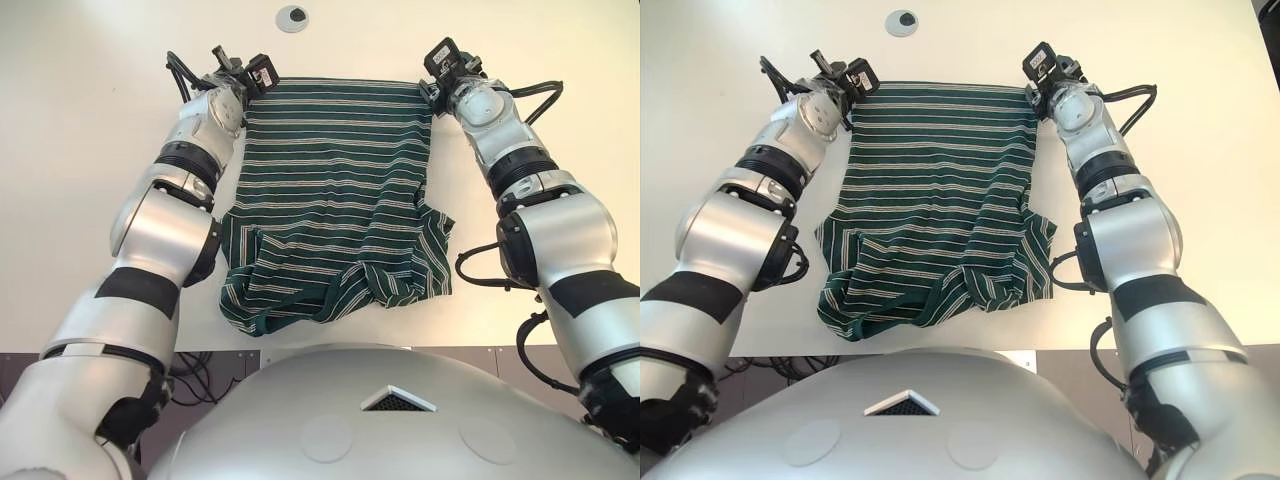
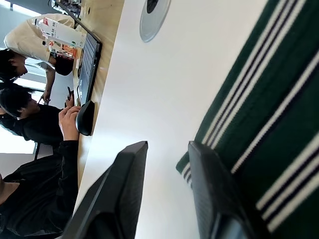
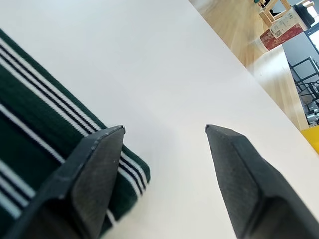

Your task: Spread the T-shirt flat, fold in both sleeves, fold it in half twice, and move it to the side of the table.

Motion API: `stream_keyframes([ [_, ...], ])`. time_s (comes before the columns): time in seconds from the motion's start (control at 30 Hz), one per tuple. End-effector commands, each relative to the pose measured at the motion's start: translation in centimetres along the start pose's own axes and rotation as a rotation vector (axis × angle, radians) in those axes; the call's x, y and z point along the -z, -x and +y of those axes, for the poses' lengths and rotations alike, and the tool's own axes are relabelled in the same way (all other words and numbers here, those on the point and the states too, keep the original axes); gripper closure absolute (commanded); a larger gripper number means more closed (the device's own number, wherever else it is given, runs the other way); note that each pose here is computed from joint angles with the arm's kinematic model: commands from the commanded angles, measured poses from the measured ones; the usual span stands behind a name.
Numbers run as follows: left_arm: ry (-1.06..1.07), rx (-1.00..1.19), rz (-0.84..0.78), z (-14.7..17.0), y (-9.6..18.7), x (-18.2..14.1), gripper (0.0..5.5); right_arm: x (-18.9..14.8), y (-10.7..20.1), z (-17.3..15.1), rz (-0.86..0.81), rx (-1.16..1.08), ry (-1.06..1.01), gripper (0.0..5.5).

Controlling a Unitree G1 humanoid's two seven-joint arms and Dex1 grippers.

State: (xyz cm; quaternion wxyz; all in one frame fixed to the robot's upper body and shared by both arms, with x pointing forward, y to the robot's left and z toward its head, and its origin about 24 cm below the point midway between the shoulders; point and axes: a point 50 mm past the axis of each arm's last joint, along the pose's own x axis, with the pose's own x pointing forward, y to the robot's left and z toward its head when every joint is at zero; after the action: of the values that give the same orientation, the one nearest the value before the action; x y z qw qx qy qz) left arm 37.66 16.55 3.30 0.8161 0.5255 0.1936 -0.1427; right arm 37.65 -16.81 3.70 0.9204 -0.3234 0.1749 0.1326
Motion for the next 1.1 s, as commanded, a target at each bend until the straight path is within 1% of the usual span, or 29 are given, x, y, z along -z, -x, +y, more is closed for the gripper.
stream_keyframes([
  [0.03,0.054,-0.105,-0.011,1.8,0.0,-0.7,4.03,-2.4,0.1,-2.3,-0.158,0.100,-0.118,2.51],
  [0.07,0.075,-0.130,-0.024,2.4,0.0,-0.8,4.03,-2.7,0.3,-2.9,-0.192,0.117,-0.120,2.51],
  [0.13,0.182,-0.174,-0.067,3.8,0.1,-1.2,4.03,-3.2,0.8,-3.9,-0.284,0.096,-0.190,2.51],
  [0.2,0.308,-0.215,-0.131,5.7,0.5,-1.2,4.03,-3.0,1.5,-4.4,-0.362,-0.001,-0.265,2.51],
  [0.27,0.364,-0.247,-0.174,7.1,1.0,-0.5,4.03,-2.4,2.3,-4.5,-0.394,-0.077,-0.309,2.51],
  [0.3,0.446,-0.197,-0.222,7.0,1.2,-0.1,4.03,-2.0,2.8,-3.9,-0.402,-0.149,-0.339,2.51],
  [0.4,0.699,0.035,-0.459,5.6,2.8,0.1,4.03,-1.3,4.9,-1.4,-0.417,-0.353,-0.453,2.51],
  [0.43,0.748,0.128,-0.512,4.6,3.6,0.6,4.03,-1.0,5.6,-0.5,-0.411,-0.415,-0.483,2.51],
  [0.5,0.756,0.324,-0.554,2.0,5.2,1.7,4.03,-0.1,6.8,0.8,-0.372,-0.511,-0.536,2.51],
  [0.53,0.745,0.397,-0.543,1.0,5.8,2.2,4.03,0.5,7.2,1.3,-0.341,-0.539,-0.532,2.51],
  [0.6,0.681,0.476,-0.474,-0.7,6.3,3.3,4.03,1.8,7.4,2.0,-0.250,-0.573,-0.525,2.51],
  [0.73,0.583,0.503,-0.340,-2.3,5.5,4.1,4.03,3.5,7.2,3.1,-0.104,-0.614,-0.445,2.51],
  [0.83,0.504,0.504,-0.239,-3.4,4.4,4.3,4.03,4.4,6.1,3.9,0.000,-0.616,-0.357,2.51],
  [0.93,0.421,0.473,-0.146,-3.8,3.2,4.3,4.03,5.1,4.6,4.3,0.087,-0.578,-0.317,2.51],
  [0.97,0.398,0.441,-0.111,-3.6,2.7,4.2,4.03,5.3,3.9,4.3,0.109,-0.542,-0.249,2.51],
  [1.03,0.319,0.402,-0.065,-3.4,2.0,3.9,4.03,4.9,2.8,4.0,0.114,-0.478,-0.185,2.51],
  [1.1,0.266,0.370,-0.043,-3.0,1.4,3.4,4.03,3.8,1.8,3.5,0.091,-0.406,-0.168,2.51],
])
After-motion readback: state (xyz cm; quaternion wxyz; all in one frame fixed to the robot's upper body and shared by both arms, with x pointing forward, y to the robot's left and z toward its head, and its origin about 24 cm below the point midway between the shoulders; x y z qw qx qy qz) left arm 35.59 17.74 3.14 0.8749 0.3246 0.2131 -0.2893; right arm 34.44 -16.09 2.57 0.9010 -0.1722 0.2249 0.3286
